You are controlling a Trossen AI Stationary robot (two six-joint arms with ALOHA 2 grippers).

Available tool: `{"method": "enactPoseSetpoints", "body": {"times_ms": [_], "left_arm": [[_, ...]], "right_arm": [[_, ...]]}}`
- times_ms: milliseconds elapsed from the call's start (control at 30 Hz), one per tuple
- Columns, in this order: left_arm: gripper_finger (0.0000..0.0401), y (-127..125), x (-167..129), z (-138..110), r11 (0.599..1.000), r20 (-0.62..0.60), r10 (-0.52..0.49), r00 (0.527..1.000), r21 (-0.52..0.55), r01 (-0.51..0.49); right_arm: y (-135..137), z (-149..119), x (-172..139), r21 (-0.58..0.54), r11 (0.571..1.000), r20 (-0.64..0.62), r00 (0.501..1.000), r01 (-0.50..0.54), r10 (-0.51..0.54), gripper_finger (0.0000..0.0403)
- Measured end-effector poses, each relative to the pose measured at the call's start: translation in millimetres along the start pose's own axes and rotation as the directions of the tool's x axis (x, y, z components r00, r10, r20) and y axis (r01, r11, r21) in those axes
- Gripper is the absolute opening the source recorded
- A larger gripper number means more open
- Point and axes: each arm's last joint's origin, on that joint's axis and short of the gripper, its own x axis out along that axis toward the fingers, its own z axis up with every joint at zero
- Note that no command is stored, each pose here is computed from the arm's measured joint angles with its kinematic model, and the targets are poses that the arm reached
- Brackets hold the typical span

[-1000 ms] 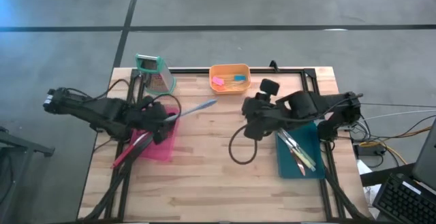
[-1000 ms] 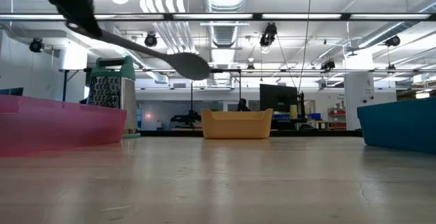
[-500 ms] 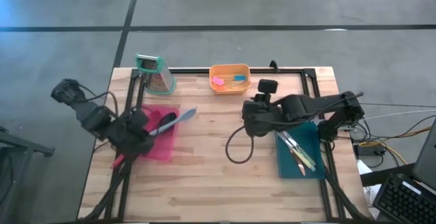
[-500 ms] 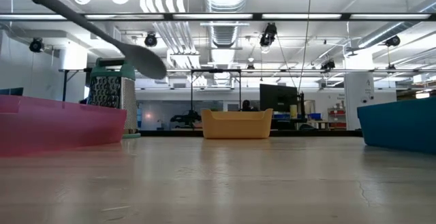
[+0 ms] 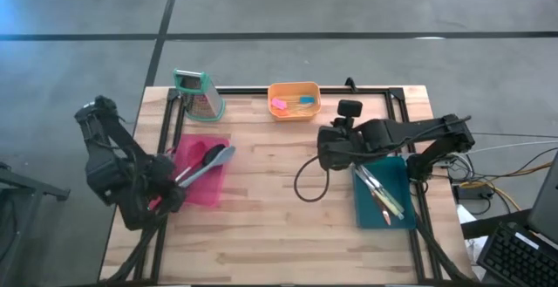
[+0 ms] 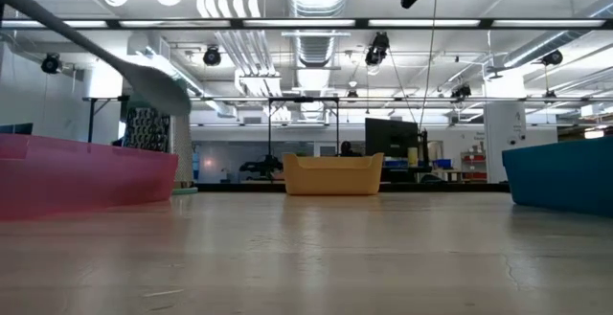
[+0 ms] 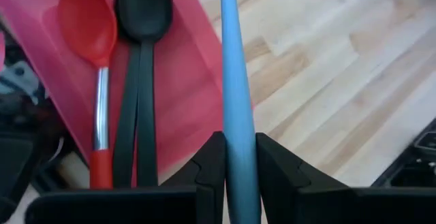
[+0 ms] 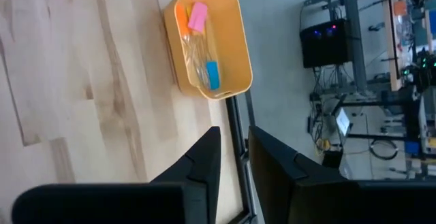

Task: Pick & Place Kitchen Items
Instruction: Put the gray serving spoon into the pink bin, then return to Home Position

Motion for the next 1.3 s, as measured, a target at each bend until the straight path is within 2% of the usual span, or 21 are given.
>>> {"method": "enactPoseSetpoints", "body": {"times_ms": [233,400,500,733,933,1167,1300], "left_arm": [[0.0061,7,22,-13,0.992,0.019,0.094,0.995,-0.084,-0.093],[0.0061,12,39,-26,0.962,-0.074,0.240,0.968,-0.113,-0.247],[0.0061,13,45,-32,0.945,-0.107,0.295,0.949,-0.110,-0.306],[0.0061,10,49,-36,0.951,-0.115,0.285,0.952,-0.087,-0.295],[0.0065,10,50,-39,0.947,-0.154,0.318,0.935,0.013,-0.320],[0.0187,12,48,-40,0.933,-0.238,0.359,0.903,0.050,-0.357],[0.0225,15,45,-39,0.922,-0.283,0.385,0.879,0.066,-0.382]], "right_arm": [[-2,-9,0,0.047,0.999,-0.001,1.000,-0.001,0.001,0.0093],[-1,-9,1,0.047,0.999,-0.002,1.000,-0.001,0.001,0.0102],[1,-7,2,0.052,0.999,0.010,1.000,-0.004,0.003,0.0102],[1,-6,2,0.055,0.998,0.016,1.000,-0.005,0.004,0.0077],[1,-6,2,0.058,0.998,0.019,1.000,-0.006,0.005,0.0057],[1,-6,2,0.065,0.998,0.021,1.000,-0.009,0.007,0.0049],[1,-5,2,0.066,0.998,0.022,1.000,-0.009,0.008,0.0058]]}}
